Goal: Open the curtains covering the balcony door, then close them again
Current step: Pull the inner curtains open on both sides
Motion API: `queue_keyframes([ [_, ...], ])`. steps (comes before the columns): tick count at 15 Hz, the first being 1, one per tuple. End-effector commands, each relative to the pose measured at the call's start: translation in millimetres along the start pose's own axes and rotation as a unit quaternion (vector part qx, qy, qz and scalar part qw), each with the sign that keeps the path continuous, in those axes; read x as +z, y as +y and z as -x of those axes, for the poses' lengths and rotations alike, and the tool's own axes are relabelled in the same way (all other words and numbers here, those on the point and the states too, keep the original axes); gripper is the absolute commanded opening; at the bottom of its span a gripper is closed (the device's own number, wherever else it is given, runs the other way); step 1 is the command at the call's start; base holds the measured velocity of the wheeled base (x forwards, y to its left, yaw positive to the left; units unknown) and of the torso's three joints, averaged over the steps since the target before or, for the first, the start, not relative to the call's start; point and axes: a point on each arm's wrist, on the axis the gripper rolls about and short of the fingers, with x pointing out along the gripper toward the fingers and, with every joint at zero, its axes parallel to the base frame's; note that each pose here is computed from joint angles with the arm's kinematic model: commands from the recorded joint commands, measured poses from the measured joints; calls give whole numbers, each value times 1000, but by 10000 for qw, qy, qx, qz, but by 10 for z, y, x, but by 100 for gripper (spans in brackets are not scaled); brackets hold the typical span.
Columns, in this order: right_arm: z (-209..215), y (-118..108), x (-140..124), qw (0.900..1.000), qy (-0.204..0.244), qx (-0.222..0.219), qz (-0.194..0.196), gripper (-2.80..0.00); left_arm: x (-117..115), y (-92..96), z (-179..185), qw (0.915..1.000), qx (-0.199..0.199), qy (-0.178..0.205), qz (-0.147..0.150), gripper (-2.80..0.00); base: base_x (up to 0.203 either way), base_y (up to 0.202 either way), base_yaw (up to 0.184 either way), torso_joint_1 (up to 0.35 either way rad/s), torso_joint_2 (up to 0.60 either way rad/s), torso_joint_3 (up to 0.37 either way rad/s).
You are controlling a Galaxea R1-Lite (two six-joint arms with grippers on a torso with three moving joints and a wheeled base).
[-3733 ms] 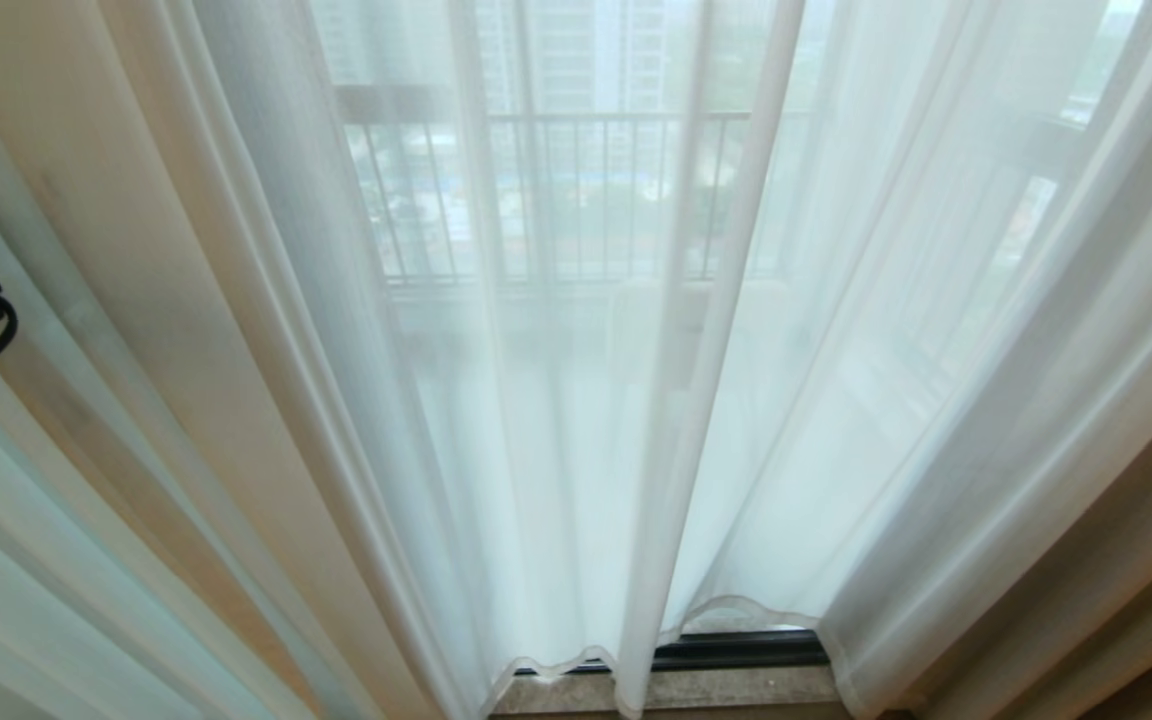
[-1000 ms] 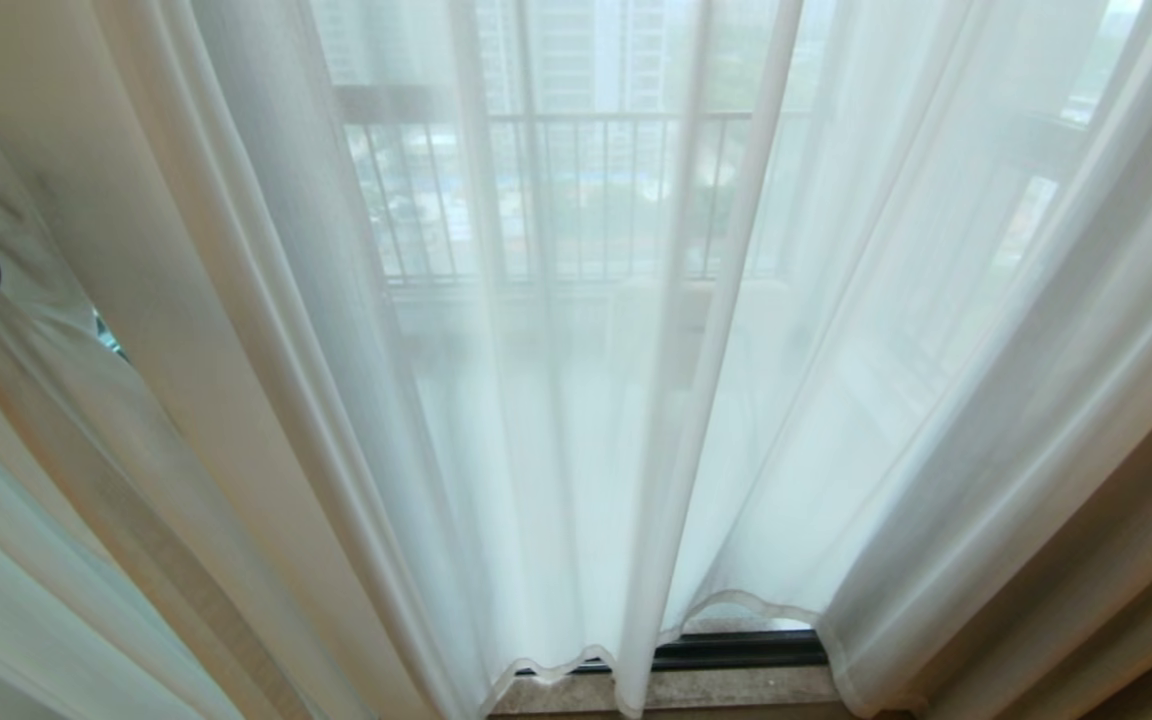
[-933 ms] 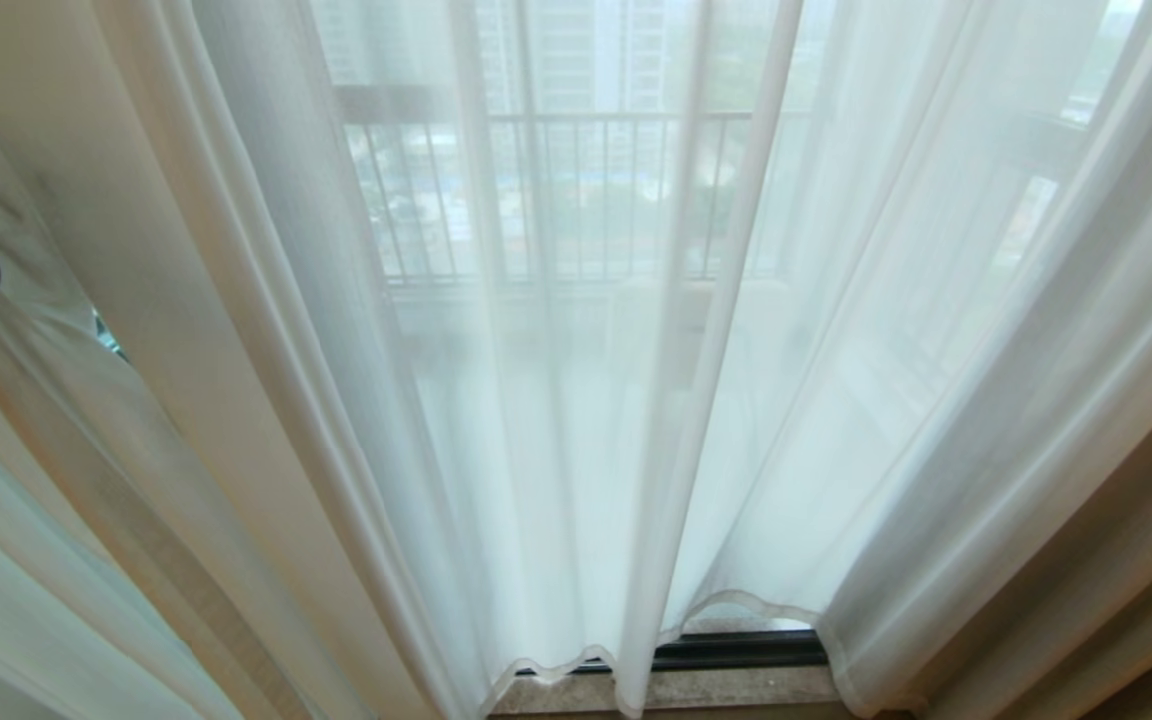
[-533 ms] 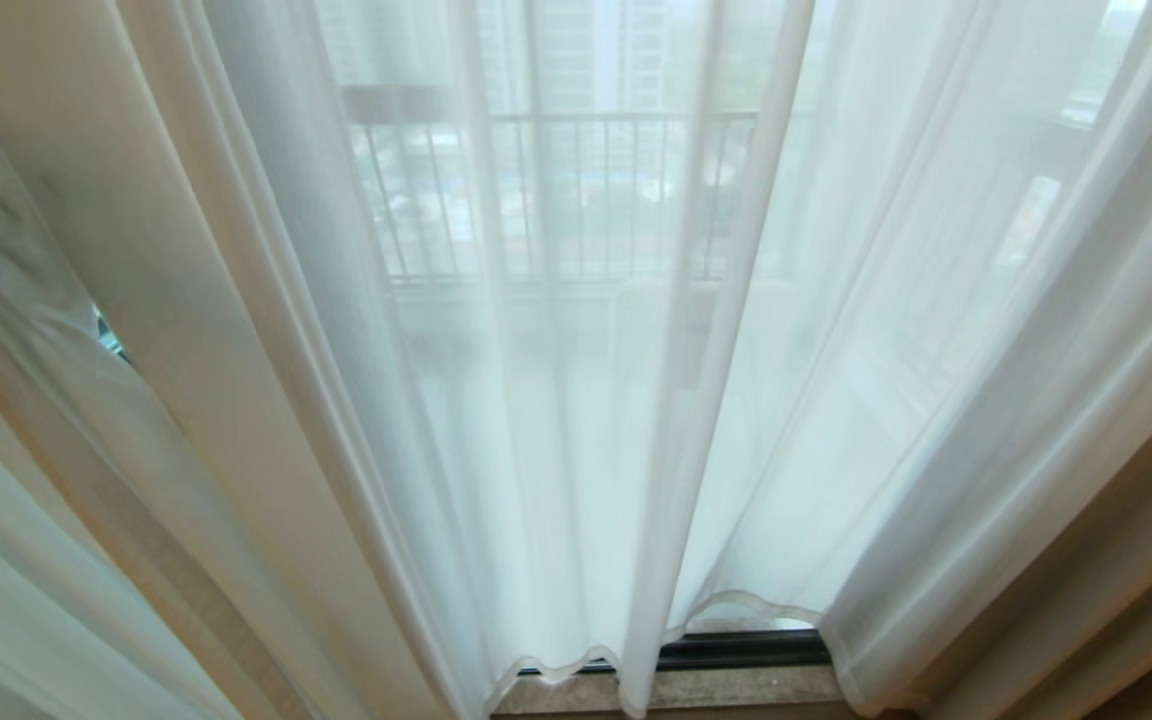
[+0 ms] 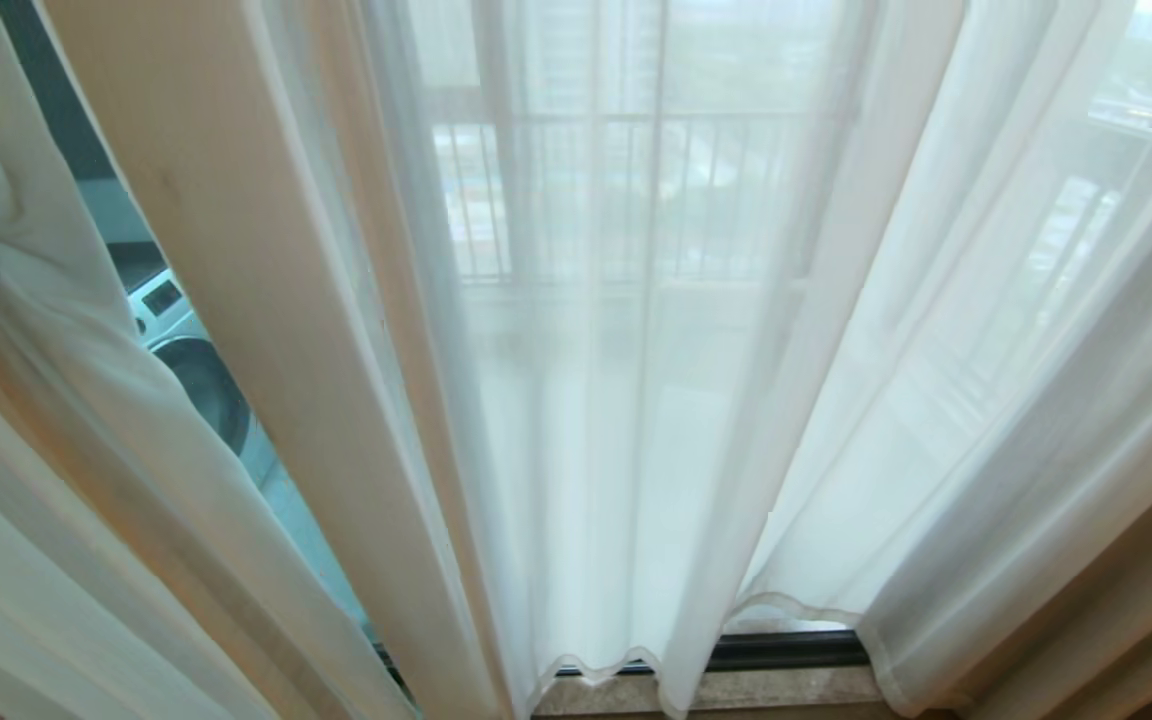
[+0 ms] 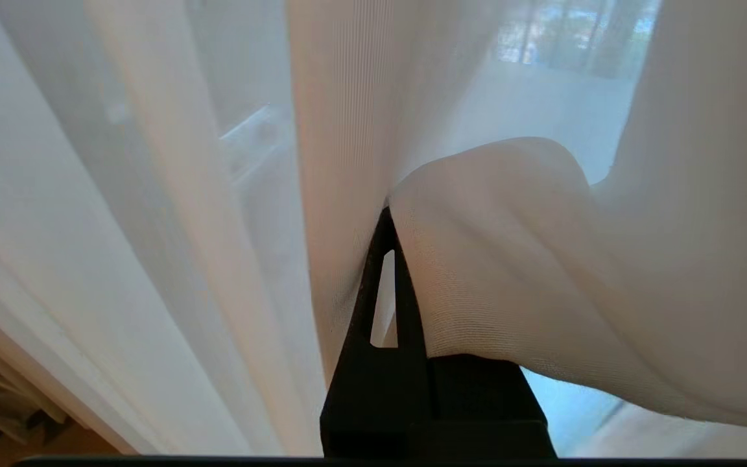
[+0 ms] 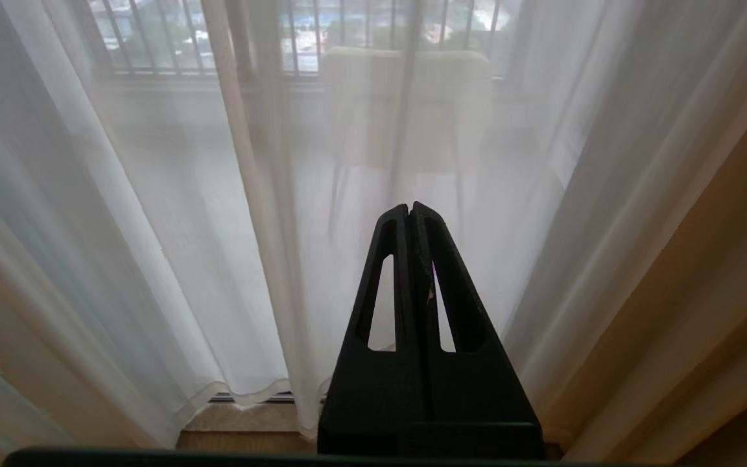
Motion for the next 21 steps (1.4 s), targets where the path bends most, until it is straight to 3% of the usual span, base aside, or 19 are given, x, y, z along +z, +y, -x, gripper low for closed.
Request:
queue_keyframes([
  [1,0,0,1,10000,-3,1,2,-280,2,-3,1,10000,-5,-13,5,-280,0,189,0,2,-1,2],
  [21,-1,0,1,10000,4,1,2,-280,-19,-4,30,10000,4,9,5,-280,0,190,1,1,3,2],
])
